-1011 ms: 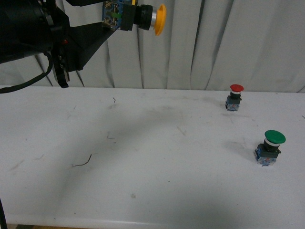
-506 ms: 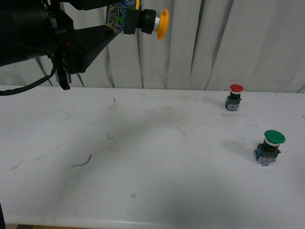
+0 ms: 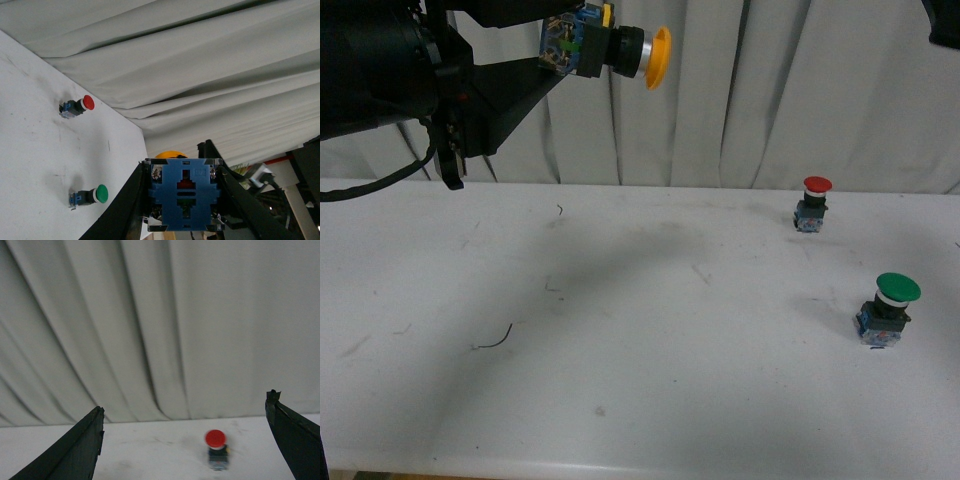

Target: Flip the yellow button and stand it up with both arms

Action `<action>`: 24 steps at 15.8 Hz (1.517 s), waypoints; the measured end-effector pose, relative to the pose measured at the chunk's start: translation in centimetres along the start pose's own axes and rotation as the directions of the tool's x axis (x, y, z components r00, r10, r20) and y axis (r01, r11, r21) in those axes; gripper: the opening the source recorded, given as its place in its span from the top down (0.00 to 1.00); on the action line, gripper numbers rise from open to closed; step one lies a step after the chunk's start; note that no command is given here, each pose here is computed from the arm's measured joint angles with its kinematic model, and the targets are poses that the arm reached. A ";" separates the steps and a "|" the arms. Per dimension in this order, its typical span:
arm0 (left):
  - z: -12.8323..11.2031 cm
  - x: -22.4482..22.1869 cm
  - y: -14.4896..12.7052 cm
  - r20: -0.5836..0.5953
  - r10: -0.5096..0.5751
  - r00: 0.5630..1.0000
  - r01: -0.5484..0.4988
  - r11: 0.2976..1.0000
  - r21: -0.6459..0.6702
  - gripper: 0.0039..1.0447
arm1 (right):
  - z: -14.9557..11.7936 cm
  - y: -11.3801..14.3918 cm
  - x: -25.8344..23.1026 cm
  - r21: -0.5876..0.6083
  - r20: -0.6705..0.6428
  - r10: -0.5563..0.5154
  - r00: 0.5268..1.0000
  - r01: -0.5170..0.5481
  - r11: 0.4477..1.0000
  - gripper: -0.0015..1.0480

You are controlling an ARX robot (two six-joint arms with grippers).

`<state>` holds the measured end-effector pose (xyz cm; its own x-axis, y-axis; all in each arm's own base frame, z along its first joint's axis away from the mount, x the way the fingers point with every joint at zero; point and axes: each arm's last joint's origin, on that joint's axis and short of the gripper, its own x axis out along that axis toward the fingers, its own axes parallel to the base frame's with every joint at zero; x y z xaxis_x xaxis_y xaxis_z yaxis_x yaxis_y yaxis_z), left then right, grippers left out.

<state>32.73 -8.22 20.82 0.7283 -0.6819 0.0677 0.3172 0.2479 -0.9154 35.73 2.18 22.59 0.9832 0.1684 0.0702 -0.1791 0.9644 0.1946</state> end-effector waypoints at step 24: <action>-0.1 -0.5 -0.1 -0.009 -0.021 1.000 0.021 1.000 0.016 0.67 | -6.9 13.4 3.7 0.908 0.018 0.781 0.624 -0.337 0.249 0.06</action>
<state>32.27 -7.93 20.84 0.7158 -0.6933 0.0833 0.3425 0.2446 -0.9071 37.18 17.08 18.66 0.4732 0.8547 0.2134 -0.4080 -0.0020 0.9130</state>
